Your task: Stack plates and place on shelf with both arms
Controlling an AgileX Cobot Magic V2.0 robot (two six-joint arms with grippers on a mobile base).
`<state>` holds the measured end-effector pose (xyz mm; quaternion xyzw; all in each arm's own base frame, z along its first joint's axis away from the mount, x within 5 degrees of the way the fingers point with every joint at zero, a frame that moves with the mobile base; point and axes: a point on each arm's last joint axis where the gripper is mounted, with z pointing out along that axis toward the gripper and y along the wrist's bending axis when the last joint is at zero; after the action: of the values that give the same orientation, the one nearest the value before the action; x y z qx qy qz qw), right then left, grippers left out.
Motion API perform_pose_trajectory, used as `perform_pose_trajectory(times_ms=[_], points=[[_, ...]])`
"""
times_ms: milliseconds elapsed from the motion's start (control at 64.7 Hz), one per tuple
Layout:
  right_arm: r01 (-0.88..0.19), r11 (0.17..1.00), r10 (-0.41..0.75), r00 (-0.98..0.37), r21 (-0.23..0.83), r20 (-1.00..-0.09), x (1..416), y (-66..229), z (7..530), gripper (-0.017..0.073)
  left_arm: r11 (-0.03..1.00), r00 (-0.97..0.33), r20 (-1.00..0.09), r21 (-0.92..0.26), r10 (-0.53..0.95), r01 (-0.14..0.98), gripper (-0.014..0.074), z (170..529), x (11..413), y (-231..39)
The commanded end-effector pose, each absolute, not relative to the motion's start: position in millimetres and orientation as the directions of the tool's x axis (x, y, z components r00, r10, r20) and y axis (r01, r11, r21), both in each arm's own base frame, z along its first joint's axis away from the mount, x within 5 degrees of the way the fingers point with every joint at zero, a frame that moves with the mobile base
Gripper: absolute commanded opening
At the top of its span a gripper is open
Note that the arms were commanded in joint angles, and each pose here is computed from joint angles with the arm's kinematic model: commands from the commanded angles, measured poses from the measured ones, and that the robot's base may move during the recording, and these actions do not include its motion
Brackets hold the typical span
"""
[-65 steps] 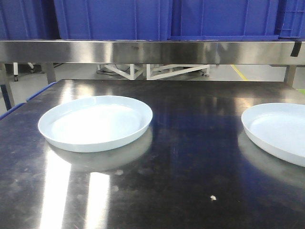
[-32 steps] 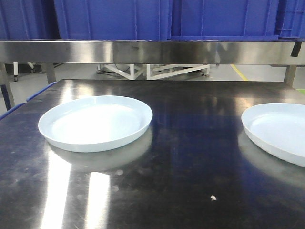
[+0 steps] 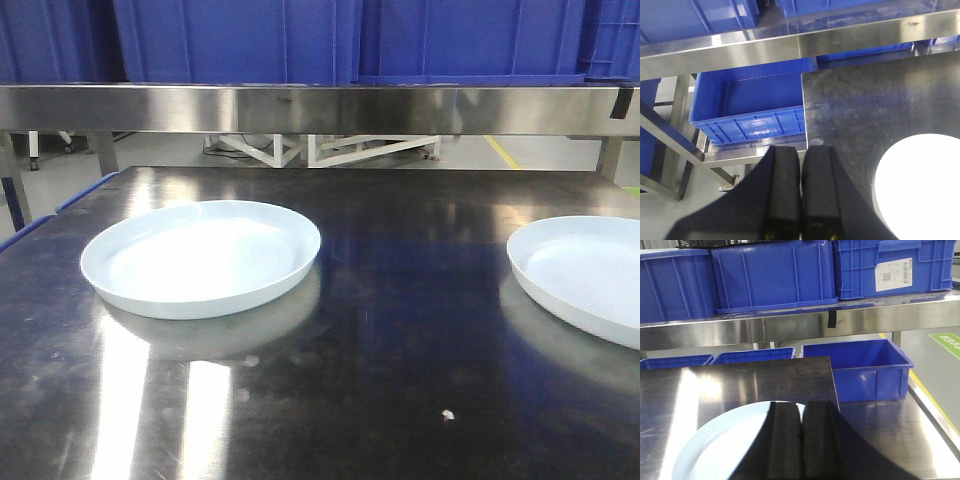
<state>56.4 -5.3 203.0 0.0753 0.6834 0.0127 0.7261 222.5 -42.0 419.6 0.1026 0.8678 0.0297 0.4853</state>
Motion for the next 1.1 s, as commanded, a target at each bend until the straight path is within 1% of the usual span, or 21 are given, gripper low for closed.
perform_pose_trajectory(times_ms=[0,185,294,433,448,510,603,649,696,757,819,943,1082], points=[[0.085,0.994,0.058,0.162,0.073,-0.985,55.0,-5.1,211.5,0.0048,0.978,-0.401,-0.896,0.142,0.192,0.151,0.0090,440.2,219.4,-43.7],[0.072,0.995,0.051,0.245,0.070,-0.968,52.6,-4.4,224.3,0.0048,0.978,-0.401,-0.896,0.142,0.192,0.151,0.0090,440.1,219.4,-43.7],[0.081,0.994,0.053,0.223,0.073,-0.973,49.6,-4.7,246.6,0.0048,0.978,-0.398,-0.897,0.142,0.192,0.152,0.0090,440.4,219.5,-43.7],[0.107,0.991,0.072,0.080,0.080,-0.994,53.4,-6.5,283.6,0.0048,0.978,-0.398,-0.897,0.142,0.192,0.152,0.0090,440.4,219.5,-43.7],[0.111,0.991,0.075,0.047,0.080,-0.996,56.5,-7.0,286.0,0.0048,0.978,-0.398,-0.897,0.142,0.192,0.152,0.0090,440.4,219.5,-43.7],[0.120,0.990,0.081,-0.013,0.079,-0.997,65.0,-8.2,302.8,0.0048,0.978,-0.396,-0.898,0.142,0.191,0.152,0.0090,440.6,219.6,-43.8],[0.133,0.989,0.088,-0.128,0.071,-0.988,90.3,-11.2,321.7,0.0048,0.978,-0.393,-0.899,0.142,0.191,0.152,0.0090,440.8,219.7,-43.9],[0.143,0.988,0.095,-0.220,0.065,-0.971,107.6,-13.3,324.2,0.0048,0.978,-0.389,-0.901,0.141,0.191,0.153,0.0090,441.2,219.9,-44.0],[0.150,0.987,0.103,-0.283,0.062,-0.954,120.6,-14.9,326.8,0.0048,0.978,-0.389,-0.901,0.141,0.191,0.153,0.0090,440.9,220.5,-44.2],[0.162,0.985,0.116,-0.400,0.055,-0.909,141.4,-17.4,321.9,0.0048,0.978,-0.392,-0.900,0.142,0.192,0.154,0.0090,440.0,221.8,-44.6],[0.169,0.984,0.127,-0.483,0.050,-0.866,159.8,-19.4,316.5,0.0048,0.978,-0.404,-0.894,0.141,0.192,0.155,0.0090,438.0,223.5,-45.1],[0.154,0.981,0.178,-0.504,0.115,-0.845,174.8,-14.2,314.9,0.0048,0.979,-0.417,-0.890,0.129,0.185,0.159,0.0090,435.6,225.8,-46.4],[0.148,0.982,0.178,-0.505,0.118,-0.845,175.3,-13.0,314.8,0.0048,0.980,-0.419,-0.891,0.117,0.176,0.162,0.0090,435.4,225.7,-47.1]])
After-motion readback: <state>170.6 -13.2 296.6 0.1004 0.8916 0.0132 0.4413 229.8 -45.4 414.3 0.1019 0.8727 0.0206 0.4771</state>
